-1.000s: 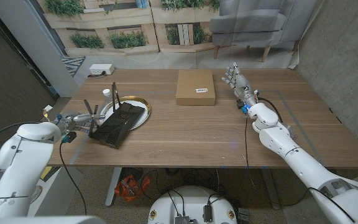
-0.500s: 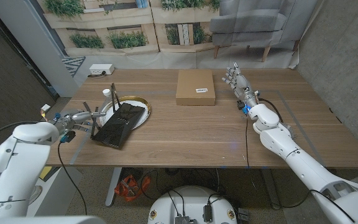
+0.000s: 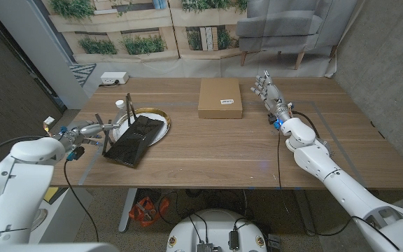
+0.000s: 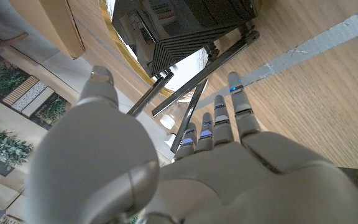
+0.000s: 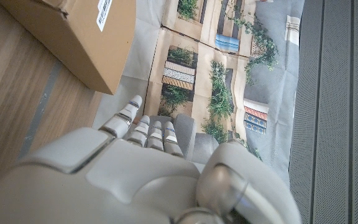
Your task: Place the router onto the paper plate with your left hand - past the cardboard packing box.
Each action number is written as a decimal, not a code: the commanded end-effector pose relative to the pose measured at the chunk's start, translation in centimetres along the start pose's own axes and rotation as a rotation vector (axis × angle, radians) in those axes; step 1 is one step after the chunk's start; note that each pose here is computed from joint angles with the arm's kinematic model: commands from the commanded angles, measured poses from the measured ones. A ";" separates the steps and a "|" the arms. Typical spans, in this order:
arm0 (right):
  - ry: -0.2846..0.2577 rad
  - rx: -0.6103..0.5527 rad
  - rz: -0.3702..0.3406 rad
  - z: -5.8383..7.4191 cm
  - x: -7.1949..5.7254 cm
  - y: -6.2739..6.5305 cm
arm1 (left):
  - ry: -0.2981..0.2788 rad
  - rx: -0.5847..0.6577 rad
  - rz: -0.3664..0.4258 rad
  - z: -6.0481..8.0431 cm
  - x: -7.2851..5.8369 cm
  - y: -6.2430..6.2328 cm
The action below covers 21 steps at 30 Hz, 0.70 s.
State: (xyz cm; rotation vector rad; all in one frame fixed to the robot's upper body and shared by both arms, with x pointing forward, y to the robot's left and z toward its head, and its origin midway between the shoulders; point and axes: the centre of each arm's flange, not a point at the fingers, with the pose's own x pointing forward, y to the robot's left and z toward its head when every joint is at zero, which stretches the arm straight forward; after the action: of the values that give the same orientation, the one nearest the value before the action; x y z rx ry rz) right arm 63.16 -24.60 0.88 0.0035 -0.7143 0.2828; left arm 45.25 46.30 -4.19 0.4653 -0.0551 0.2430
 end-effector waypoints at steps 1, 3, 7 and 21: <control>0.002 0.004 -0.003 0.0 -0.5 0.1 | -0.025 0.001 -0.004 0.3 -0.8 0.1; 0.000 -0.004 0.002 0.0 -0.6 0.1 | -0.029 -0.003 -0.007 0.4 -0.9 0.1; 0.001 0.004 -0.002 0.1 -0.7 0.2 | -0.038 -0.004 -0.006 0.5 -1.1 0.2; 0.001 -0.002 -0.004 0.2 -0.8 0.3 | -0.065 -0.016 -0.013 0.9 -1.2 0.6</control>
State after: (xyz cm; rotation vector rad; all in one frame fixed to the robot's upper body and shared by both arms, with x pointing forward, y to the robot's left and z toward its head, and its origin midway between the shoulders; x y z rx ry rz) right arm 62.64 -24.64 0.59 0.0052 -0.7133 0.2787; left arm 44.11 46.23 -3.76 0.4623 -0.0912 0.2347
